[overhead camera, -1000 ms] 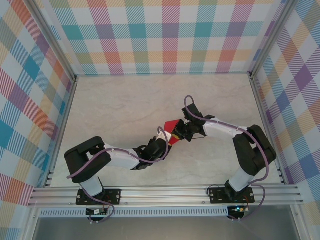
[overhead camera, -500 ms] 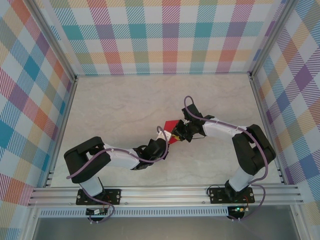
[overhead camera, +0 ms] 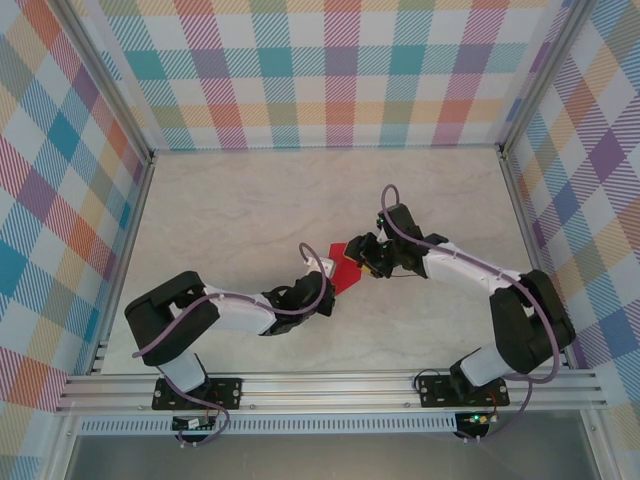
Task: Fold a paper plane with a square sheet of paper (pick it up from the middle)
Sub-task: Fourth fold the wing at the center of the table.
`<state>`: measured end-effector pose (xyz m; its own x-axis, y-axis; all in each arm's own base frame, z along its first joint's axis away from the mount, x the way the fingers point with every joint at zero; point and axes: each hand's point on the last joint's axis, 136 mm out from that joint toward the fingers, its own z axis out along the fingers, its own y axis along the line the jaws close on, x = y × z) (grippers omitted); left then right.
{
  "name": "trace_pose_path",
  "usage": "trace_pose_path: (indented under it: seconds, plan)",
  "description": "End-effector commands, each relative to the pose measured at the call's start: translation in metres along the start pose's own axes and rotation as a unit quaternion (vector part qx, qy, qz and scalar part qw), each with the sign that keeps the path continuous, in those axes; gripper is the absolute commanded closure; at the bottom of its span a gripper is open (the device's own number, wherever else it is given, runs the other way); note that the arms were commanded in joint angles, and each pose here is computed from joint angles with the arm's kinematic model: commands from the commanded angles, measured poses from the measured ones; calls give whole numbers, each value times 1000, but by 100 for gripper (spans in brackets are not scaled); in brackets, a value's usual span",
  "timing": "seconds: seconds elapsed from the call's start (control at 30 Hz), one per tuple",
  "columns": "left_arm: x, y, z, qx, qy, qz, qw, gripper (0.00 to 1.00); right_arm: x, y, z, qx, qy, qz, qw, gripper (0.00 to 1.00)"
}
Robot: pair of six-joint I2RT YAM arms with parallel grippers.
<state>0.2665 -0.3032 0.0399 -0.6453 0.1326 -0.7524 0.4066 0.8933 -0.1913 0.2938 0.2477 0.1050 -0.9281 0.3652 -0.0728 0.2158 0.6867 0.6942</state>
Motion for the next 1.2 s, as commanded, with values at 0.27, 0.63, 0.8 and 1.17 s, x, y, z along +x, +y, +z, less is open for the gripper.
trace_pose_path:
  seconds: [0.27,0.63,0.8,1.17]
  plan:
    - [3,-2,-1,79,38,-132,987,89,7,-5,-1,-15,16,-98,995,48]
    - [0,2,4,122,67,-205,969,91,8,0,27,-34,60,-127,990,59]
    - [1,2,8,139,79,-235,959,91,7,-1,39,-33,74,-124,989,62]
    - [-2,8,10,142,91,-285,943,93,3,-12,59,-8,93,-106,990,60]
